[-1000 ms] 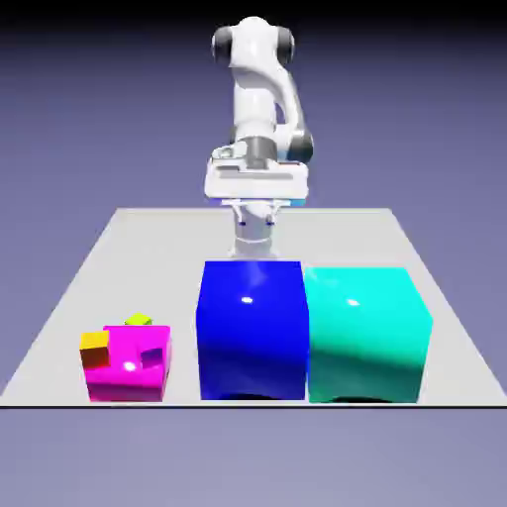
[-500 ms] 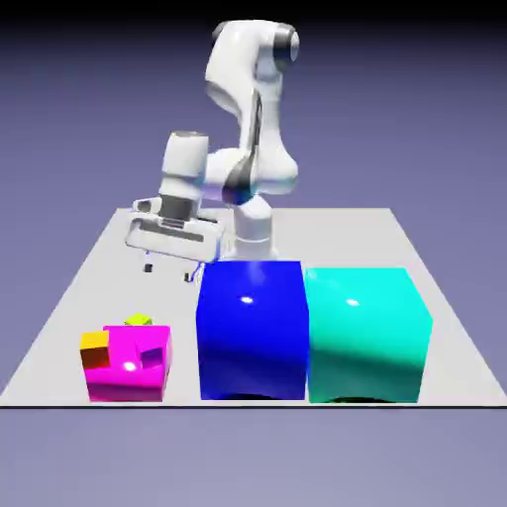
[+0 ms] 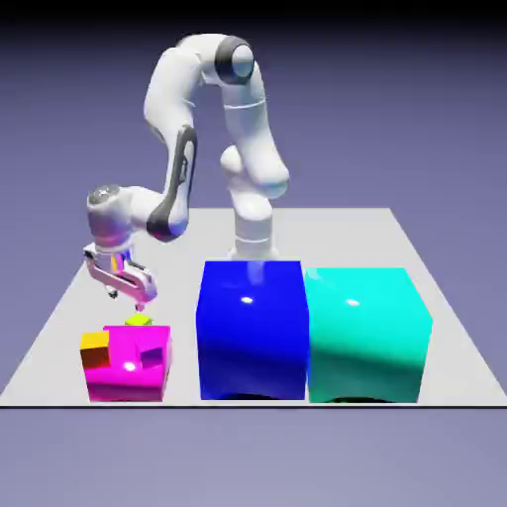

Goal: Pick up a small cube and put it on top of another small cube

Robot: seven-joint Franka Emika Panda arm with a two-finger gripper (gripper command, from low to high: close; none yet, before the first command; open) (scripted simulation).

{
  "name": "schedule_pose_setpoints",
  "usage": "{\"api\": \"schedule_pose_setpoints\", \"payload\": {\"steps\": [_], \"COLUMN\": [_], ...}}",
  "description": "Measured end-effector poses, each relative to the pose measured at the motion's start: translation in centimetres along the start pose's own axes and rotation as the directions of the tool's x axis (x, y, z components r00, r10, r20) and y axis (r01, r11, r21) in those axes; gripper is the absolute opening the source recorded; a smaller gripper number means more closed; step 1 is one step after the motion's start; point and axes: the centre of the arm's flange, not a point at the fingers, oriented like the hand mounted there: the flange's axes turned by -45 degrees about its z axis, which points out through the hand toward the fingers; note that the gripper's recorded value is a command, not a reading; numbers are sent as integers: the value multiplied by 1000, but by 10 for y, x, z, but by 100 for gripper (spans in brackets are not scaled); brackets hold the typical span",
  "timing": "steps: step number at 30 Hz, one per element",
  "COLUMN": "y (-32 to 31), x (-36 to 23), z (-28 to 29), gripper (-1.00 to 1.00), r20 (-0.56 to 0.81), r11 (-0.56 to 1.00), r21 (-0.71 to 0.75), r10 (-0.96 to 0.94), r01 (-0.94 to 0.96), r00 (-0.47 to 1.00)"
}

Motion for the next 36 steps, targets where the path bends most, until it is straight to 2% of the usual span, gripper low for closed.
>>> {"api": "schedule_pose_setpoints", "payload": {"steps": [2, 7, 8, 10, 15, 16, 20, 24, 27, 31, 36], "y": [-10, -9, -9, -9, -9, -22, -107, -225, -309, -411, -496], "x": [-1, 3, 3, 3, 0, 8, 41, 30, -2, -88, -216], "z": [1, 67, 71, 71, 5, -12, -84, -142, -174, -168, -148], "gripper": [0, 0, -100, -100, -100, -100, -100, -100, -100, -100, -100], "r20": [4, 4, 4, 4, 4, -25, -151, -223, -266, -326, -349], "r11": [999, 1000, 999, 999, 1000, 995, 888, 735, 636, 653, 662], "r21": [-4, -4, -4, -4, -3, -35, -238, -377, -443, -351, -238], "r10": [-31, -31, -31, -31, -31, -93, -433, -662, -766, -757, -741], "r01": [31, 31, 31, 32, 31, 92, 393, 564, 631, 671, 710], "r00": [999, 1000, 999, 999, 1000, 995, 889, 715, 585, 567, 574]}}
